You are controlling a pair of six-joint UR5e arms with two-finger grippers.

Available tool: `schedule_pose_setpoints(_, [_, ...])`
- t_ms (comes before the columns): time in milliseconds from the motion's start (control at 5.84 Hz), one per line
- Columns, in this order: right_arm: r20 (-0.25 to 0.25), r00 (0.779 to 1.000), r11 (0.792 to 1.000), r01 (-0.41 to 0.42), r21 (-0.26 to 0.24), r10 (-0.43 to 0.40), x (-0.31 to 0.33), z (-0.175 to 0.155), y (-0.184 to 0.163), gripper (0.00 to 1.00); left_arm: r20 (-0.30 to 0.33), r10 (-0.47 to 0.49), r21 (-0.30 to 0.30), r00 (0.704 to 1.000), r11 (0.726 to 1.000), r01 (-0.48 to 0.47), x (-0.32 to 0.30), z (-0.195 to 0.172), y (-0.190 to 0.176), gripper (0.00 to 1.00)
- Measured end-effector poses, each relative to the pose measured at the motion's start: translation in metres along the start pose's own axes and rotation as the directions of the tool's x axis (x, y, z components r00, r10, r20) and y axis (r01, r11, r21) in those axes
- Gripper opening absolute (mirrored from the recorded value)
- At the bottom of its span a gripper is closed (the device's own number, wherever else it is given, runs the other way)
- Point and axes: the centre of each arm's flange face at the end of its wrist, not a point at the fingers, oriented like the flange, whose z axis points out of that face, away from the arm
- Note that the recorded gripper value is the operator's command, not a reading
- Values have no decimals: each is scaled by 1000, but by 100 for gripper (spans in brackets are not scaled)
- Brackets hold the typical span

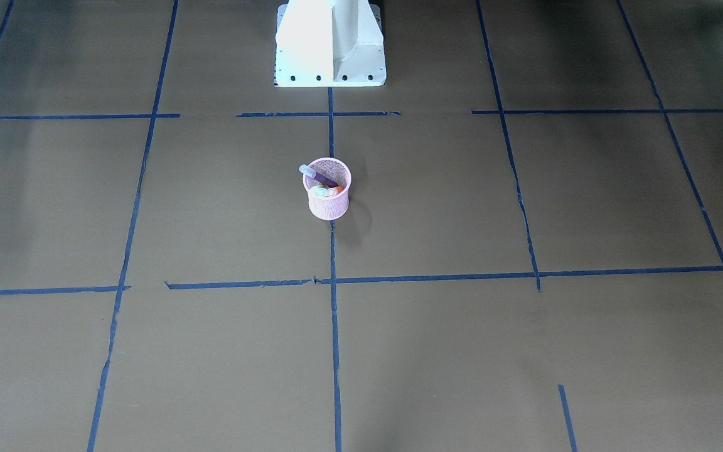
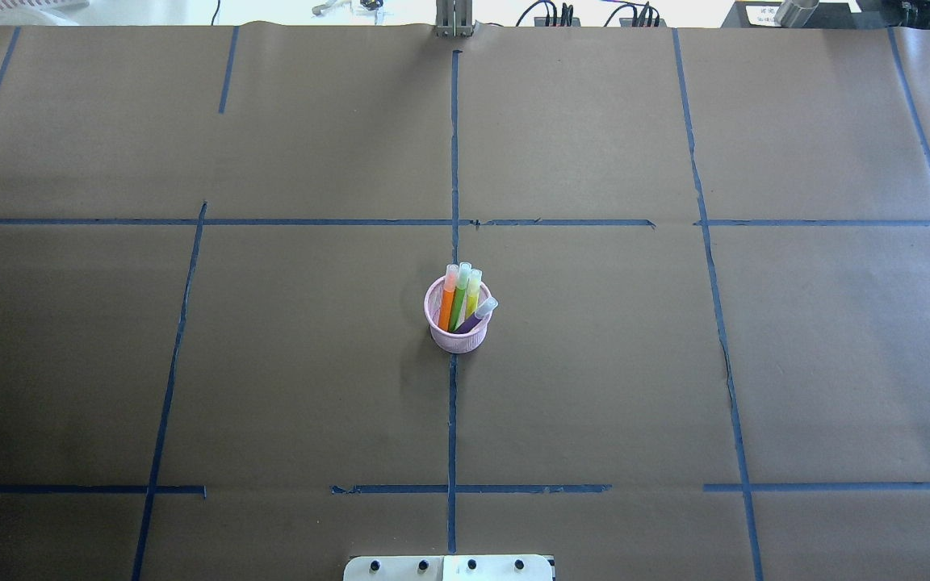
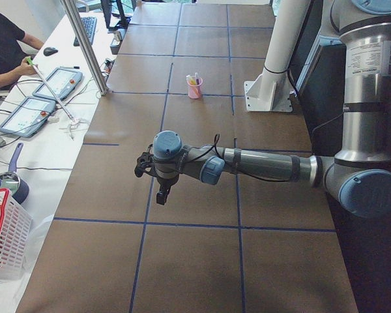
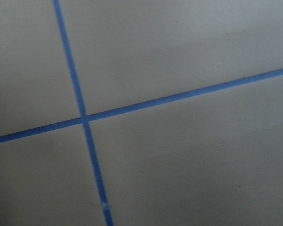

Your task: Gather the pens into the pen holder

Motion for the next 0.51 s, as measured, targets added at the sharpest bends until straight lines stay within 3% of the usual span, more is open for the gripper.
schedule_pose_setpoints(171, [0,999,999,-34,-4,34,16,0,21,100,0,-10,-26,1000,1000,10,-2,-9,3,100])
schedule_pose_setpoints(513, [-87,996,999,26,-39,-29,43,10,36,100,11,-92,-122,996,988,93,-2,-28,14,100])
